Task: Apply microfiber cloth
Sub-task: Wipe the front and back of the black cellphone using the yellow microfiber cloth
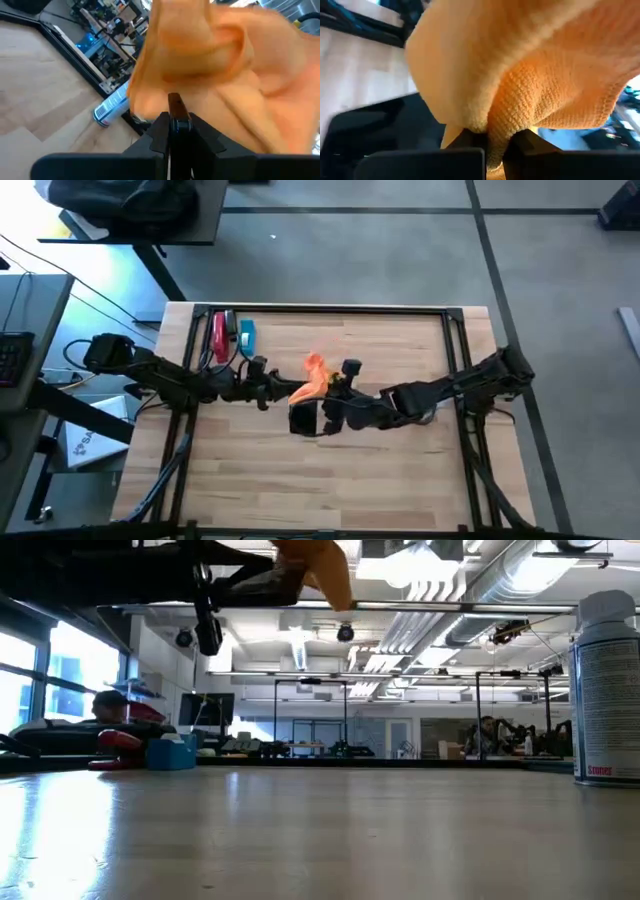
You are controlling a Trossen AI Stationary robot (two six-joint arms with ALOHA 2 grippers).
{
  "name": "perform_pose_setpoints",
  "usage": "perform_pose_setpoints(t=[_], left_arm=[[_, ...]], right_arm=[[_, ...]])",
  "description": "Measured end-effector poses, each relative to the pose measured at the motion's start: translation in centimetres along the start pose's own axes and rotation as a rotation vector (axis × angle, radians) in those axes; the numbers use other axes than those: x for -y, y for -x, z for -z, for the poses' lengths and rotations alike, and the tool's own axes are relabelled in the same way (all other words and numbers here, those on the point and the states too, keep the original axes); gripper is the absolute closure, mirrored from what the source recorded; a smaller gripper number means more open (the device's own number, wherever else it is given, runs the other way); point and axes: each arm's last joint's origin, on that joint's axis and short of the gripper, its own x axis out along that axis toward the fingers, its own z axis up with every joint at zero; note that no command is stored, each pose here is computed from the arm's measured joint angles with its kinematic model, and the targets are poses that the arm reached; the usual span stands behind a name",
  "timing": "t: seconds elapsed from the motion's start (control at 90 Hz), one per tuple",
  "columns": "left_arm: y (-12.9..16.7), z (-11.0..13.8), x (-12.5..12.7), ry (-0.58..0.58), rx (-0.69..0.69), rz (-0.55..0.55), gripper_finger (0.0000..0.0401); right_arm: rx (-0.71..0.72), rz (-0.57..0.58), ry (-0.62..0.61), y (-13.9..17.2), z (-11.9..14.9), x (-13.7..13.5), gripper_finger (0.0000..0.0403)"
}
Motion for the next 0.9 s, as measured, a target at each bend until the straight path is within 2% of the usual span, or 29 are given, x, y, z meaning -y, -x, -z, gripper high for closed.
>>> perform_pose_setpoints(t=[0.289,0.511,0.622,0.678,0.9], left_arm=[[0.0,0.1,-0.3,-0.006,-0.006,-0.023,0.0375],[0.0,0.1,0.0,0.0,-0.007,0.009,0.0375],[0.0,-0.1,0.2,0.006,0.003,0.026,0.0375],[0.0,-0.1,0.2,0.006,0.001,0.022,0.0375],[0.0,-0.1,0.2,0.006,0.004,0.03,0.0375]], right_arm=[[-0.031,-0.143,-0.006,-3.3,1.4,-1.8,0.0403],[0.002,-0.327,-0.026,-2.1,1.0,-2.7,0.0403],[-0.012,-0.372,-0.01,-0.8,1.0,-3.4,0.0403],[-0.027,-0.363,-0.005,-0.3,1.1,-3.5,0.0403],[-0.039,-0.183,0.01,-0.6,1.0,-2.7,0.0403]])
